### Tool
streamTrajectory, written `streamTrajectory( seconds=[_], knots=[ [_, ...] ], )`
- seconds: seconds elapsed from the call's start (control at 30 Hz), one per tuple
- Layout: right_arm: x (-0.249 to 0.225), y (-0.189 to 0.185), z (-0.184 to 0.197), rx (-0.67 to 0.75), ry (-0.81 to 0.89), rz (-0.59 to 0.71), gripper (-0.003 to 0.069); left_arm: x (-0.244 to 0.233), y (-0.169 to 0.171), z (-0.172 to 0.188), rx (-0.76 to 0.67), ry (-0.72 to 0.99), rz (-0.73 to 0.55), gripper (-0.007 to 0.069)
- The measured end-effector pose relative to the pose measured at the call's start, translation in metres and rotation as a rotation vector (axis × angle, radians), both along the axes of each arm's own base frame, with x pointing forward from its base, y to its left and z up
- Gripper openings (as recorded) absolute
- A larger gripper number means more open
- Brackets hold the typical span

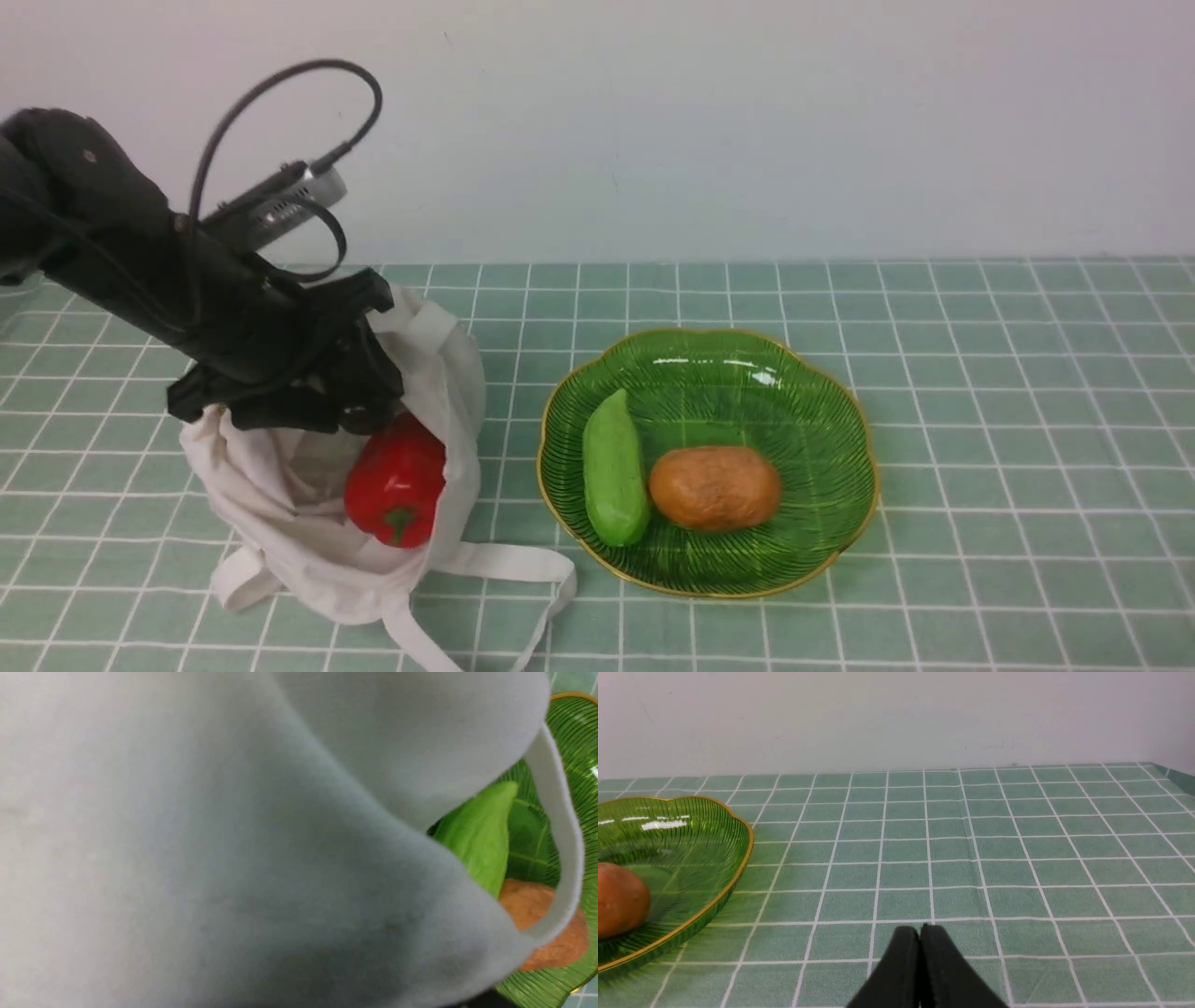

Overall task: Take vegetables from cloth bag on blue coffee tablecloth place on plate.
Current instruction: 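Take the eggplant out of the bag and place it in the plate with the left gripper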

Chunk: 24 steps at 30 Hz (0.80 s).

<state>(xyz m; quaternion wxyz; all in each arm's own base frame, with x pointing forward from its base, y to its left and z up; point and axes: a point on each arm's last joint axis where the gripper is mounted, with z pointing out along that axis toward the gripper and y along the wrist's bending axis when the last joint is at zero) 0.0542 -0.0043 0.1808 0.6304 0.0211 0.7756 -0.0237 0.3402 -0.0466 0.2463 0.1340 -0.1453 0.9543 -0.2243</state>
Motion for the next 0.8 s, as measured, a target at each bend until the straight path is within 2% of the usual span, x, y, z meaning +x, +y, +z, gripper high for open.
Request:
streamTrajectory(
  seconds=[0.23,0.37,0.67,0.8],
  knots=[
    [0.0,0.0,0.0,0.0,0.0,0.0,-0.001,-0.004,0.004,0.014,0.048,-0.051,-0.101,0.0382],
    [0.0,0.0,0.0,0.0,0.0,0.0,-0.001,-0.004,0.004,0.003,0.065,-0.015,-0.188,0.0382],
    [0.0,0.0,0.0,0.0,0.0,0.0,-0.001,0.004,0.005,-0.026,0.091,0.06,-0.26,0.0382],
    [0.0,0.0,0.0,0.0,0.0,0.0,-0.001,0.005,0.006,-0.032,0.106,0.085,-0.276,0.0428]
  ],
)
